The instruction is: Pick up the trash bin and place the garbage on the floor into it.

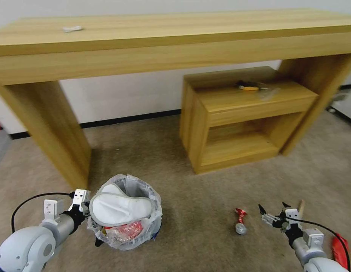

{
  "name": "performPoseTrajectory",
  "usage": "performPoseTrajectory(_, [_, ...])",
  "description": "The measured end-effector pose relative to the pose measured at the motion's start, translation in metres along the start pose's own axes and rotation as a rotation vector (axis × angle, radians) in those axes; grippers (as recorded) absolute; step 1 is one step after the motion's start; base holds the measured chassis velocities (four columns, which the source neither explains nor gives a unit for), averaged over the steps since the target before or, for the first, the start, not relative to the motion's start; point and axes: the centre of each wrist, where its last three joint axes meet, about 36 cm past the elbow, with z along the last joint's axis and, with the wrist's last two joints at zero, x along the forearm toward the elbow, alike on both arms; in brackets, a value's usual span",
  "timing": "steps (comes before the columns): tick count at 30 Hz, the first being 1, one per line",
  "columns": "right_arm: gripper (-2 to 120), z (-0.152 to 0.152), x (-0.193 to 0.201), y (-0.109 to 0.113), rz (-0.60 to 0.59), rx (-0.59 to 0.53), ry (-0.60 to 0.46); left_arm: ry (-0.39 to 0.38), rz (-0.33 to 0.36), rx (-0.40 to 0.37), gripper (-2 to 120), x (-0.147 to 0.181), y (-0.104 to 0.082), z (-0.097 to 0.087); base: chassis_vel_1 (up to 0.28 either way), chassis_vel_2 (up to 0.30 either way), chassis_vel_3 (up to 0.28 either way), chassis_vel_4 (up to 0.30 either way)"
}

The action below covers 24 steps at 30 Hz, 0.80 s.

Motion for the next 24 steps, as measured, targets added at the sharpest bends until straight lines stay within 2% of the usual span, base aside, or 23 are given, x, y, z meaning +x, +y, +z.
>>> performPoseTrajectory(6, [100,0.015,-0.022,0.017,-0.032,-0.038,0.066,0.002,0.005,0.0,0,0.002,-0.001,0.001,-0.111,-0.101,-0.108,-0.125])
performPoseTrajectory(15, [100,0.025,-0.078,0.048,-0.131,0.016,0.117,0.009,0.009,-0.008,0,0.007,-0.006,0.004,-0.025,-0.016,-0.021,-0.017])
performPoseTrajectory(20, [100,0.023,-0.088,0.065,-0.167,0.024,0.123,0.01,0.014,-0.016,0,0.01,-0.008,0.003,0.0,0.0,0.0,0.0])
performPoseTrajectory(23, [100,0.021,-0.092,0.087,-0.188,0.012,0.159,0.013,0.008,-0.017,0,0.014,-0.007,0.004,0.0,0.0,0.0,0.0])
performPoseTrajectory(24, [100,0.021,-0.092,0.087,-0.188,0.012,0.159,0.013,0.008,-0.017,0,0.014,-0.007,0.004,0.0,0.0,0.0,0.0])
